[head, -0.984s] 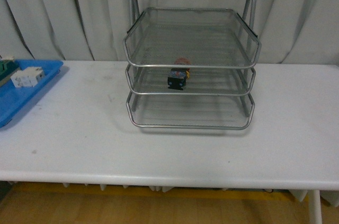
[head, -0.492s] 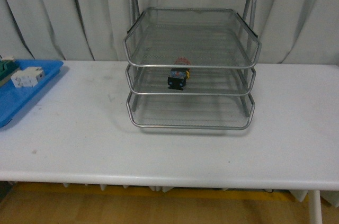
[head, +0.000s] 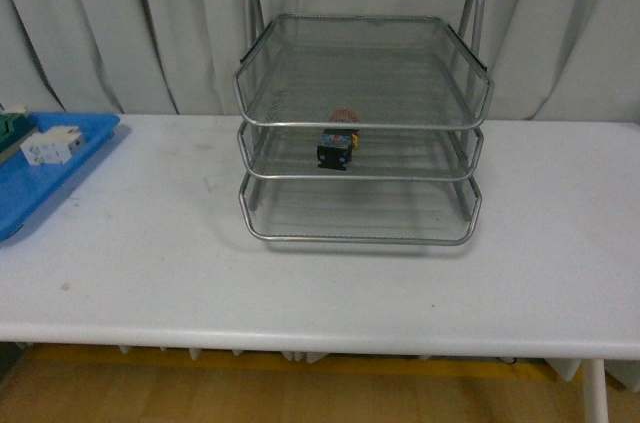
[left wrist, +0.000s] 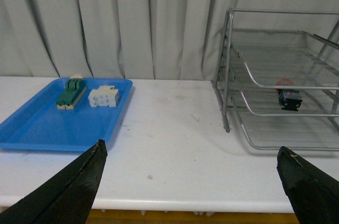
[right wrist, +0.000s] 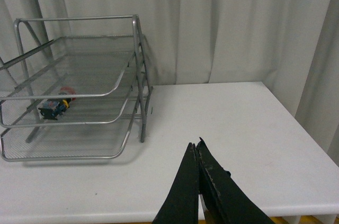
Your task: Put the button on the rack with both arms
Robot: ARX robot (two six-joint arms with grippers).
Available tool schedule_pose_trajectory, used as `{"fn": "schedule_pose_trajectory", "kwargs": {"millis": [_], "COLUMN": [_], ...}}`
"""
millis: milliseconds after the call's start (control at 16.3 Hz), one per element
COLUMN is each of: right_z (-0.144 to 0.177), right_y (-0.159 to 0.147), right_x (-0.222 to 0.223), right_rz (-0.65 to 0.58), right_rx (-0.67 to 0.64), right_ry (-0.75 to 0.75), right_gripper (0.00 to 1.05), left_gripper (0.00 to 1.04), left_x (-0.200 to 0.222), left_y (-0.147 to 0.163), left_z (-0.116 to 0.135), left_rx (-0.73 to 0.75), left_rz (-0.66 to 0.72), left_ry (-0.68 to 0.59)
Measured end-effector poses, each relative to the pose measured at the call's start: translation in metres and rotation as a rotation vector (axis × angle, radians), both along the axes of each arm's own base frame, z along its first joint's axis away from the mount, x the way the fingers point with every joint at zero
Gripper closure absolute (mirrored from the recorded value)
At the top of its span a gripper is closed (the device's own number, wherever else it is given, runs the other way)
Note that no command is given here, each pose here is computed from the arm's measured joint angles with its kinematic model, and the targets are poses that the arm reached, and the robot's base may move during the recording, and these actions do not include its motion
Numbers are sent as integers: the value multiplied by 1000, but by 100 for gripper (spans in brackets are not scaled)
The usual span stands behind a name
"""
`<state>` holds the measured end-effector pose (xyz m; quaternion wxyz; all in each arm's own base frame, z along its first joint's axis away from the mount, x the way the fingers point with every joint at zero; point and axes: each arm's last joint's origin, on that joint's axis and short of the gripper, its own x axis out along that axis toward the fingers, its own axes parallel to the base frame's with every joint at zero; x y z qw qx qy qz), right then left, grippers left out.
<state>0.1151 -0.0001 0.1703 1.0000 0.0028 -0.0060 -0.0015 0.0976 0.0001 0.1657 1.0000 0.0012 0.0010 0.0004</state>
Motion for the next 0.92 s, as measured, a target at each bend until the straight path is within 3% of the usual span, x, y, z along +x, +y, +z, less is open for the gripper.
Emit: {"fn": "schedule_pose_trajectory", "kwargs": {"millis": [799, 861, 922], "right_z": [-4, -3, -4], "right_y": [0, 0, 0], "right_x": [-18, -18, -18], "right_rz": [2, 2, 2], "right_rx": [0, -3, -3], "right_ry": [9, 6, 7], "right_gripper": [103, 95, 70], "left_gripper": [7, 7, 7], "left_x": [0, 0, 0], "left_y": [0, 0, 0], "left_z": [0, 0, 0], "left_rx": [0, 0, 0], "left_rz": [0, 0, 0], "left_ry": [-1, 0, -1]}}
